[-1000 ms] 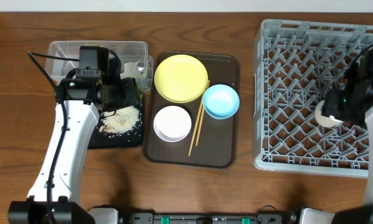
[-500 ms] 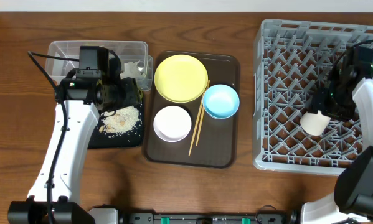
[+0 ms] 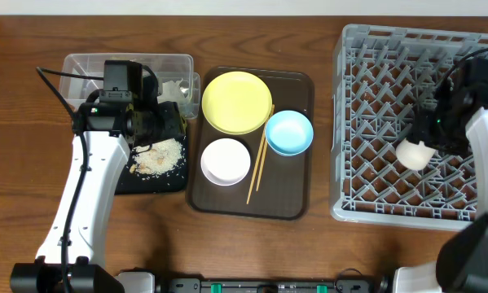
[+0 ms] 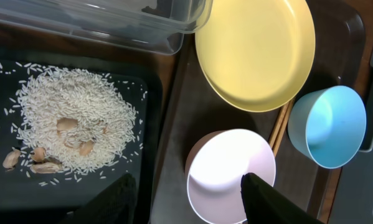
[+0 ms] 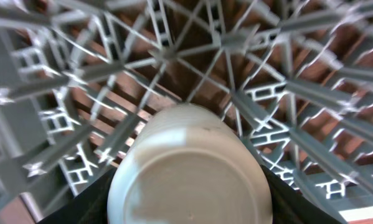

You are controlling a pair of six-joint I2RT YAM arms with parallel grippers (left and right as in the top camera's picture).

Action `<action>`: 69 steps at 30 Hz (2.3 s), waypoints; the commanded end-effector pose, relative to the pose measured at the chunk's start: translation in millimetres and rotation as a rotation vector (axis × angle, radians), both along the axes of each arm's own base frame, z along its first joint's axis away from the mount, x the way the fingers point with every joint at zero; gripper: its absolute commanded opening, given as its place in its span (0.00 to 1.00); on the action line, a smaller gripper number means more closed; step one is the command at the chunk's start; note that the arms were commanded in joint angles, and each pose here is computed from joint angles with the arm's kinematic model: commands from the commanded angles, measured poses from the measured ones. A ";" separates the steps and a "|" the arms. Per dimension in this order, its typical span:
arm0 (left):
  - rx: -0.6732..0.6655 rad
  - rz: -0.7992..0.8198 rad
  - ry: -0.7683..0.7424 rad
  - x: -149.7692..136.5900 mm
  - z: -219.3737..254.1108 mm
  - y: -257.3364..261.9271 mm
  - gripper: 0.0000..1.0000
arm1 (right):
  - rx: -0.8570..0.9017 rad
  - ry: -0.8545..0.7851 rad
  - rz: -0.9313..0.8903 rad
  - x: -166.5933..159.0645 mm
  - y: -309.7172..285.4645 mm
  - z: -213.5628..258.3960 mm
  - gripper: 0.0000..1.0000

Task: Sort waste into correct bins and load items into the dishwasher rack
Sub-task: 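Lower the cup upside down into the dish rack with the right gripper, then reach the right gripper to the blue cup on the brown tray and grasp it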

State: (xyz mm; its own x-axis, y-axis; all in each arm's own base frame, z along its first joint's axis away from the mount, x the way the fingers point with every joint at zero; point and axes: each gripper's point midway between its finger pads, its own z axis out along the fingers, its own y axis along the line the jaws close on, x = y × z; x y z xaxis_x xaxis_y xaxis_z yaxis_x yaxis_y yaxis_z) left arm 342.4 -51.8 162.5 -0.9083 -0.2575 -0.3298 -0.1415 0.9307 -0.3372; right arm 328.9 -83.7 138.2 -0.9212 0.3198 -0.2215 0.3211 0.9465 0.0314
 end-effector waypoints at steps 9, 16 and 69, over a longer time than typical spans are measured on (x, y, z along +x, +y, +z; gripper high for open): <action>0.018 -0.005 -0.016 0.5 4.4 3.6 0.57 | -0.020 -0.137 0.012 10.9 -0.6 26.8 0.01; 0.018 -0.005 -0.016 0.5 4.4 3.6 0.57 | 0.000 -0.063 0.011 4.6 1.0 -20.5 0.02; 0.248 0.205 0.122 -25.4 -13.6 53.2 0.66 | -0.020 -0.314 0.725 84.8 246.9 -56.4 0.59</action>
